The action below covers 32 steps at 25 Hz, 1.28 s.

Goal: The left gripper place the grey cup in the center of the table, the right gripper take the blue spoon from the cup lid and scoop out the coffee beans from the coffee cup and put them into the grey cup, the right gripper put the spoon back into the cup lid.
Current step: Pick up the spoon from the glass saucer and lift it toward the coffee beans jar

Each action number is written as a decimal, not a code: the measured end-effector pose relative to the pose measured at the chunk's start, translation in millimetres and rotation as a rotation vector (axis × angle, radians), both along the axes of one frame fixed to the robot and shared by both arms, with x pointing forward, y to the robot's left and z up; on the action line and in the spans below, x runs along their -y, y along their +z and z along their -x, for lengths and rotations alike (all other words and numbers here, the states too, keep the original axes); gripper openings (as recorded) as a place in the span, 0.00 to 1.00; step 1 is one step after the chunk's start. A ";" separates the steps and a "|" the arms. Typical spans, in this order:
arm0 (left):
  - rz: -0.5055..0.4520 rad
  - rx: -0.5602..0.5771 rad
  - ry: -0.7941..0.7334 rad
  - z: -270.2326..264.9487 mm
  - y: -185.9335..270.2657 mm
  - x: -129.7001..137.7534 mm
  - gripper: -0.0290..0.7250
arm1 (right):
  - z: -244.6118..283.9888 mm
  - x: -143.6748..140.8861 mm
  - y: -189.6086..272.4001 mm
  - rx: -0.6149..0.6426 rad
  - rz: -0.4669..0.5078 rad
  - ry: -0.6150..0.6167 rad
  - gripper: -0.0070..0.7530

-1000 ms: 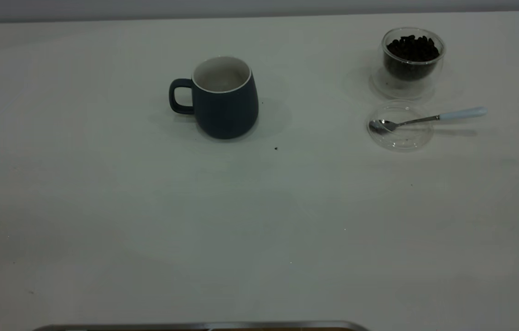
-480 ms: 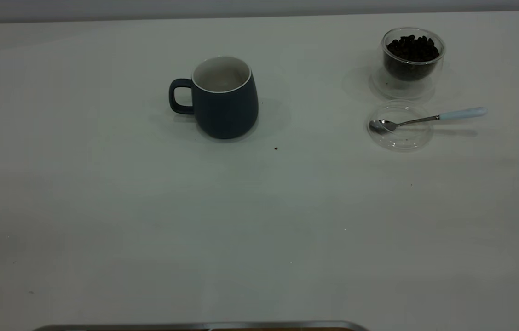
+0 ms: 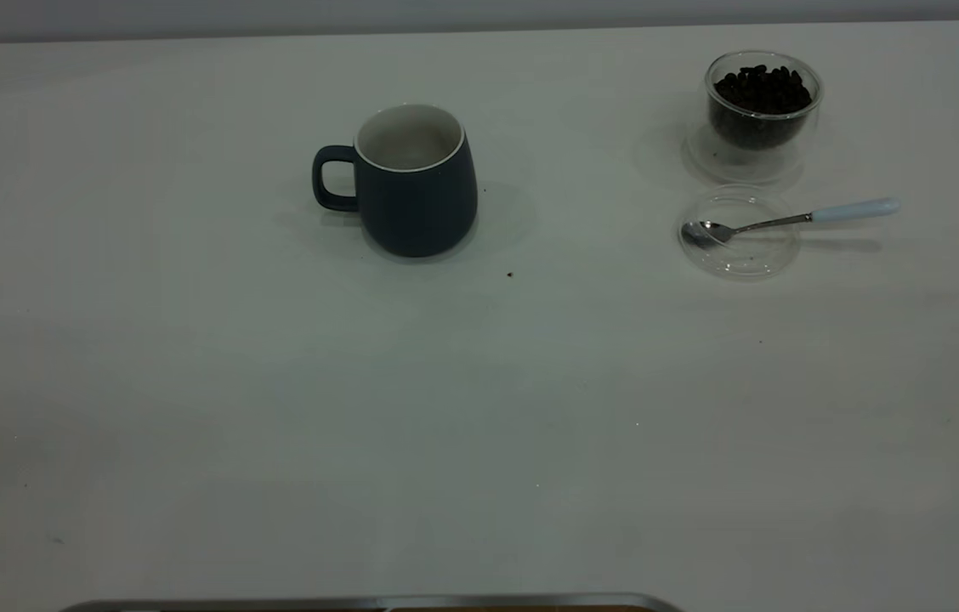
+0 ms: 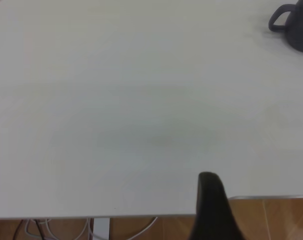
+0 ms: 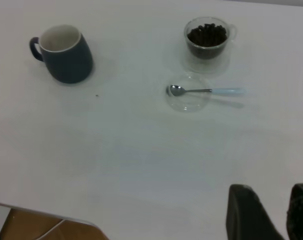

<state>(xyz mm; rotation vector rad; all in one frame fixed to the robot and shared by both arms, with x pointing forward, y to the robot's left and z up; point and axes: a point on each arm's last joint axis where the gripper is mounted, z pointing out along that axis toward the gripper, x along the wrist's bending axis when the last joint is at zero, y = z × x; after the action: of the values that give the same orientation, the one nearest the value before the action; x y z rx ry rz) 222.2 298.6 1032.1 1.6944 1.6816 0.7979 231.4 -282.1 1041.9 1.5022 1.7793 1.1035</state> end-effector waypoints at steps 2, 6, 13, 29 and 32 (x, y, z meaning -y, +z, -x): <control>0.000 0.000 0.000 0.0 0.0 0.0 0.77 | -0.3 -0.1 0.3 0.003 -0.002 0.000 0.33; 0.003 0.000 0.002 0.0 0.0 0.0 0.77 | -11.5 -4.8 9.2 0.011 -0.064 0.016 0.37; 0.003 0.000 0.002 0.0 0.0 0.0 0.77 | -77.1 -13.9 12.5 -0.160 -0.169 0.009 0.67; 0.002 0.000 0.001 0.0 0.0 0.0 0.77 | -279.9 -13.4 -55.3 -0.396 0.064 0.040 0.71; 0.001 0.000 0.002 0.0 0.0 -0.1 0.77 | -310.6 0.0 -81.2 -0.474 0.054 0.007 0.71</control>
<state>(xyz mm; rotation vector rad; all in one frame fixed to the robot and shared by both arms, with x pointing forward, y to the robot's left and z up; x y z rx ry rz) 222.2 298.7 1032.1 1.6925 1.6838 0.7973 542.0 -282.1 960.7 1.8346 2.1009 0.7316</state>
